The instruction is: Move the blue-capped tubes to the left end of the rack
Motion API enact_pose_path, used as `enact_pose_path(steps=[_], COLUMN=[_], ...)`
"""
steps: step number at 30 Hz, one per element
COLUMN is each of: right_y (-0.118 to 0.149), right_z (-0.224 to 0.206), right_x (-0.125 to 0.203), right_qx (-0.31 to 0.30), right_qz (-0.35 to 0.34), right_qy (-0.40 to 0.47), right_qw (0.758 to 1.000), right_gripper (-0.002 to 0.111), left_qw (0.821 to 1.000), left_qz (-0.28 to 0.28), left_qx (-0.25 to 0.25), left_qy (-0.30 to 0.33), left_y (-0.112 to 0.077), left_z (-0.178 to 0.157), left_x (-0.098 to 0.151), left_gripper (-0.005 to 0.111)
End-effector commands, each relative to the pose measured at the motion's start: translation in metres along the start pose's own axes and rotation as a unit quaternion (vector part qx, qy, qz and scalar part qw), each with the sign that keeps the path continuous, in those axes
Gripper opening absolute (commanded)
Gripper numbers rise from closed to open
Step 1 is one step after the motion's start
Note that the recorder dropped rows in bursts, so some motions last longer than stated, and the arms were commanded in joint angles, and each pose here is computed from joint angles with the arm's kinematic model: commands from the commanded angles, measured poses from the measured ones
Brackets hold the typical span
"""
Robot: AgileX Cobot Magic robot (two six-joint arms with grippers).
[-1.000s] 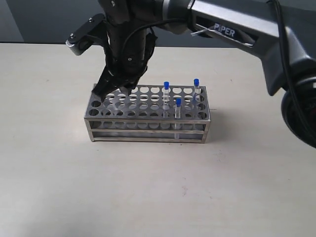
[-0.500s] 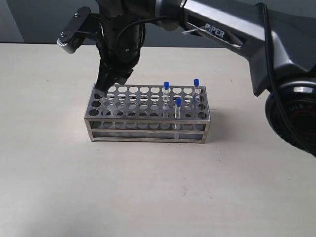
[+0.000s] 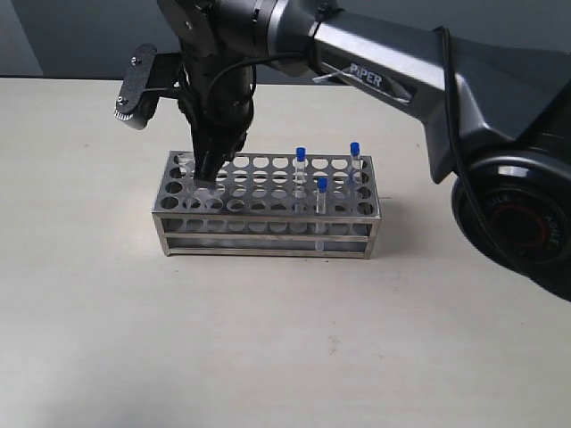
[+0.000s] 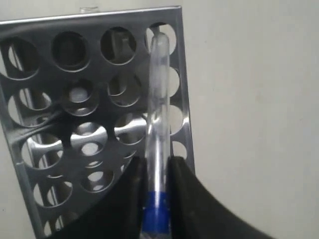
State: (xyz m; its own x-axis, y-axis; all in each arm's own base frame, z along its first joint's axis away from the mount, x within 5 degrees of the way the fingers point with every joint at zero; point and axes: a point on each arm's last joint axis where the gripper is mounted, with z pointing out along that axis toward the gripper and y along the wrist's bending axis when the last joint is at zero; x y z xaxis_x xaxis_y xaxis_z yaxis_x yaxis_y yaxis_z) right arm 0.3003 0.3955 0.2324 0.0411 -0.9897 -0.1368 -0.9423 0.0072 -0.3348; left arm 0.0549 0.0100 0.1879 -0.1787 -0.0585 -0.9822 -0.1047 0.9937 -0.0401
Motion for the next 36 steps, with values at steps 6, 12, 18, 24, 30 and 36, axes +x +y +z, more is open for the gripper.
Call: enact_pose_path(steps=[6, 12, 18, 24, 30, 36], right_y=[-0.005, -0.004, -0.006, -0.002, 0.001, 0.008], right_z=[0.005, 0.007, 0.007, 0.006, 0.005, 0.003], right_x=[0.002, 0.0, 0.001, -0.005, -0.009, -0.018], right_qx=[0.018, 0.014, 0.023, 0.034, 0.037, 0.039], right_qz=[-0.031, -0.06, -0.069, -0.126, -0.152, -0.19], right_qy=[0.01, 0.001, 0.008, -0.001, -0.007, -0.029], right_qw=[0.999, 0.998, 0.997, 0.991, 0.988, 0.981], right_gripper=[-0.001, -0.001, -0.001, -0.001, -0.001, -0.001], left_qw=[1.0, 1.0, 1.0, 1.0, 1.0, 1.0], left_qz=[-0.002, 0.0, 0.0, 0.0, 0.0, 0.0], left_qx=[0.004, 0.004, 0.004, 0.004, 0.004, 0.005], left_qy=[-0.006, -0.006, -0.006, -0.006, -0.006, -0.006], left_y=[-0.001, -0.001, -0.001, -0.001, -0.001, -0.001], left_z=[-0.001, -0.001, -0.001, -0.001, -0.001, -0.001], left_x=[-0.002, -0.002, -0.002, -0.002, -0.002, -0.002], left_gripper=[0.001, 0.001, 0.001, 0.001, 0.001, 0.001])
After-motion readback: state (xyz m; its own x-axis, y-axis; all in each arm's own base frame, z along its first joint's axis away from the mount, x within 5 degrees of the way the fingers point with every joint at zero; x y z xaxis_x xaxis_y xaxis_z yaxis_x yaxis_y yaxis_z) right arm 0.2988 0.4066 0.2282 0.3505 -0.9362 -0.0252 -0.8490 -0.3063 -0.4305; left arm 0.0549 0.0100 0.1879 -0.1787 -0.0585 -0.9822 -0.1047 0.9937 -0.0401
